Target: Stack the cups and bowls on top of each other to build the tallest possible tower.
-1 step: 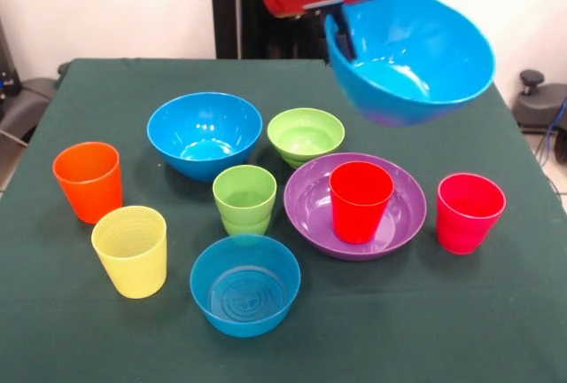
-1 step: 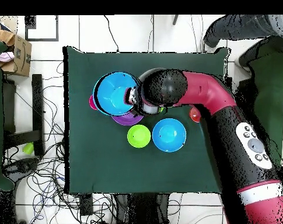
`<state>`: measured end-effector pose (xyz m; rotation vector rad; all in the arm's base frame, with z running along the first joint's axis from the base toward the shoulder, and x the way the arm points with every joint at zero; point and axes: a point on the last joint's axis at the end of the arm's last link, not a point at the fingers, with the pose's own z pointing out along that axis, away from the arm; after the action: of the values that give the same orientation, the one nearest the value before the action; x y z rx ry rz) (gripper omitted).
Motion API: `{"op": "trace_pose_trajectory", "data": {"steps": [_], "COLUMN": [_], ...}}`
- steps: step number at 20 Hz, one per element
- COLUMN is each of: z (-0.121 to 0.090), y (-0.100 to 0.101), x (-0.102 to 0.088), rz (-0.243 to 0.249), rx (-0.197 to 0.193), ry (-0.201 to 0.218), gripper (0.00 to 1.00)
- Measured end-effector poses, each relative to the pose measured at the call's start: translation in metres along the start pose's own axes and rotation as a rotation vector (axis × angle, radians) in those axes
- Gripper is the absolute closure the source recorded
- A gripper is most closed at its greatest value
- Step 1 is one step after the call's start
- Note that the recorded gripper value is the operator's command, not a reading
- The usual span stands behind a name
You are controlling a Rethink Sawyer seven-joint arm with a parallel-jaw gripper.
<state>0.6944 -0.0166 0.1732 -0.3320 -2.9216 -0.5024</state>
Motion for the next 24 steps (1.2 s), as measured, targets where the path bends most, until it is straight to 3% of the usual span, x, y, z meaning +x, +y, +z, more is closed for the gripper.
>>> {"op": "trace_pose_trajectory", "data": {"steps": [8,12,16,17,24], "z": [0.017,0.025,0.034,0.036,0.040], "y": [-0.032,-0.038,-0.038,-0.038,-0.033], "x": [-0.007,-0.013,-0.018,-0.022,-0.029], "rz": [0.043,0.050,0.055,0.057,0.068], "rx": [-0.027,-0.037,-0.053,-0.062,-0.093], "ry": [0.019,0.016,-0.014,-0.040,-0.076], "gripper": [1.00,1.00,1.00,1.00,1.00]}}
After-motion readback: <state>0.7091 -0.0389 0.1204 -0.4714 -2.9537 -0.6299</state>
